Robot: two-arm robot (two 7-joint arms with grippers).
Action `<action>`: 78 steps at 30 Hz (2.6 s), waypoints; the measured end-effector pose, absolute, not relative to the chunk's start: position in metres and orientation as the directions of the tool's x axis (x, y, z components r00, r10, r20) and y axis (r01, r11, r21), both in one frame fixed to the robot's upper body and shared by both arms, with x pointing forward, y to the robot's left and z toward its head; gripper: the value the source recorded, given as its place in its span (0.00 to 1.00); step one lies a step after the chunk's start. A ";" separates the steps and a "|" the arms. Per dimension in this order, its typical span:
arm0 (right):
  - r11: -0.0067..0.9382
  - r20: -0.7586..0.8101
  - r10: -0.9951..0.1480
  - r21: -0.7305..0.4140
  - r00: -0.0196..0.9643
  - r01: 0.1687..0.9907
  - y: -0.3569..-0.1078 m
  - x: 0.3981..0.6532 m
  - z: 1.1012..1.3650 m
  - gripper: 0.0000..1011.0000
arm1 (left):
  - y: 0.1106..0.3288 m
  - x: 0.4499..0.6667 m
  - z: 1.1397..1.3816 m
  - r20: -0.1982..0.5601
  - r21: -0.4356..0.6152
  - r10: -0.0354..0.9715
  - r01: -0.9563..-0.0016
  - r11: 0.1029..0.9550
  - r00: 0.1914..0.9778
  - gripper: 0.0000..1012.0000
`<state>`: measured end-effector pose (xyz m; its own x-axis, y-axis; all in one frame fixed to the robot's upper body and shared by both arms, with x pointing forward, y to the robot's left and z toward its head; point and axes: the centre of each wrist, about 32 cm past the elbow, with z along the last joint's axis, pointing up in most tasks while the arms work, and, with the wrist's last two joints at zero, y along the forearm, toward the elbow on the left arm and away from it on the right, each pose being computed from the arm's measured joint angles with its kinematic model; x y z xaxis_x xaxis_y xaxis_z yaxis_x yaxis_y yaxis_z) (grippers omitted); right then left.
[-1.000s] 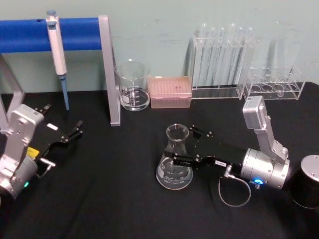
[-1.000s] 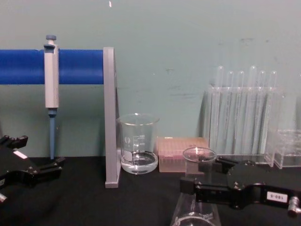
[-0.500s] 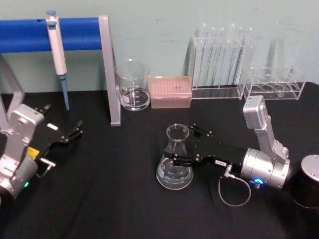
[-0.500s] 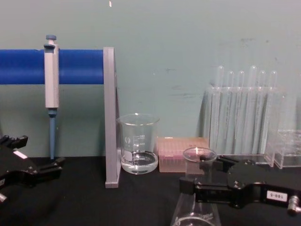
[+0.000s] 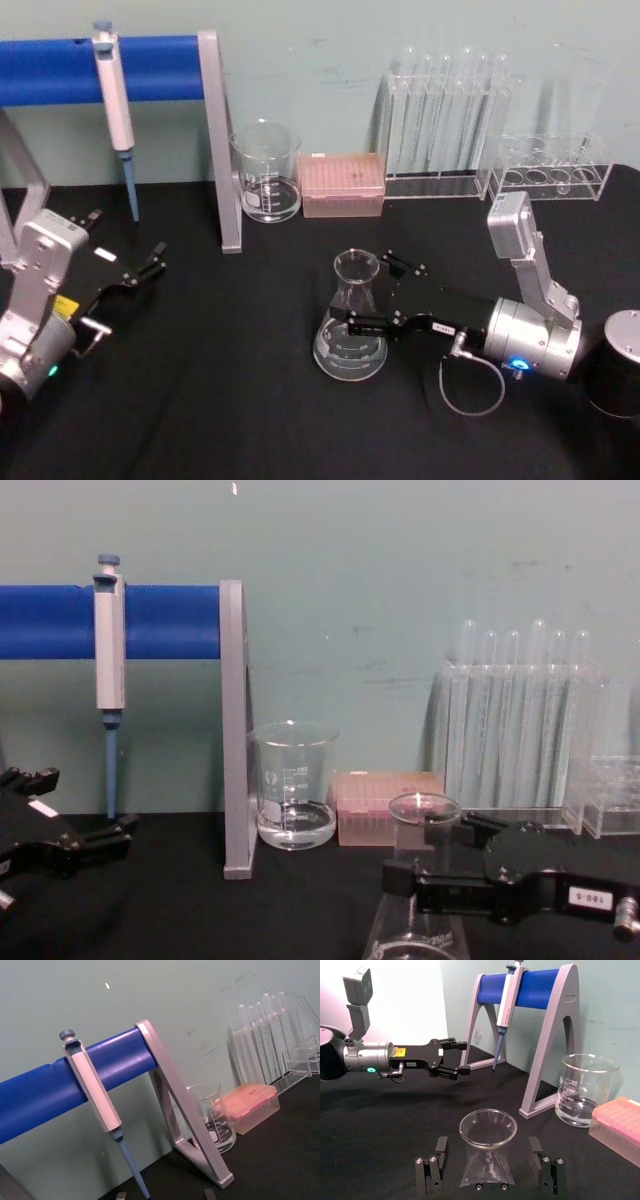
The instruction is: Grasp the erlenmeyer flask with one hand, shake it three times, then place it back.
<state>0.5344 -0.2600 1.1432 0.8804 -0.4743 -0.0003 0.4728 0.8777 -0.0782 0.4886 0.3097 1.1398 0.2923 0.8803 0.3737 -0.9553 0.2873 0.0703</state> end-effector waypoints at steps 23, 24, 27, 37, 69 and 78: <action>0.867 -0.034 -0.485 -0.150 0.874 0.475 -0.285 0.525 1.152 0.99 | 0.310 0.489 1.140 0.374 0.070 0.880 -0.955 0.287 0.292 0.99; 0.867 -0.037 -0.485 -0.152 0.874 0.475 -0.286 0.525 1.152 0.99 | 0.310 0.489 1.140 0.374 0.070 0.880 -0.955 0.287 0.292 0.99; 0.865 -0.049 -0.487 -0.167 0.872 0.474 -0.294 0.522 1.153 0.99 | 0.310 0.489 1.140 0.374 0.070 0.880 -0.955 0.287 0.292 0.99; 0.819 -0.054 -0.561 -0.182 0.826 0.545 -0.315 0.518 1.154 0.99 | 0.310 0.489 1.140 0.374 0.070 0.880 -0.955 0.287 0.292 0.99; 0.391 0.050 -0.918 -0.042 0.393 0.919 -0.273 0.525 1.141 0.99 | 0.310 0.489 1.140 0.374 0.070 0.880 -0.955 0.287 0.292 0.99; 0.360 0.012 -0.932 -0.096 0.362 0.928 -0.274 0.524 1.131 0.99 | 0.310 0.489 1.140 0.374 0.070 0.880 -0.955 0.287 0.292 0.99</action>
<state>0.5236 -0.2743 1.1305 0.3625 -0.9319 0.0120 0.9281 0.3597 -0.0963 0.4886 0.3097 1.1397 0.2923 0.8803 0.3737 -0.9553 0.2873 0.0704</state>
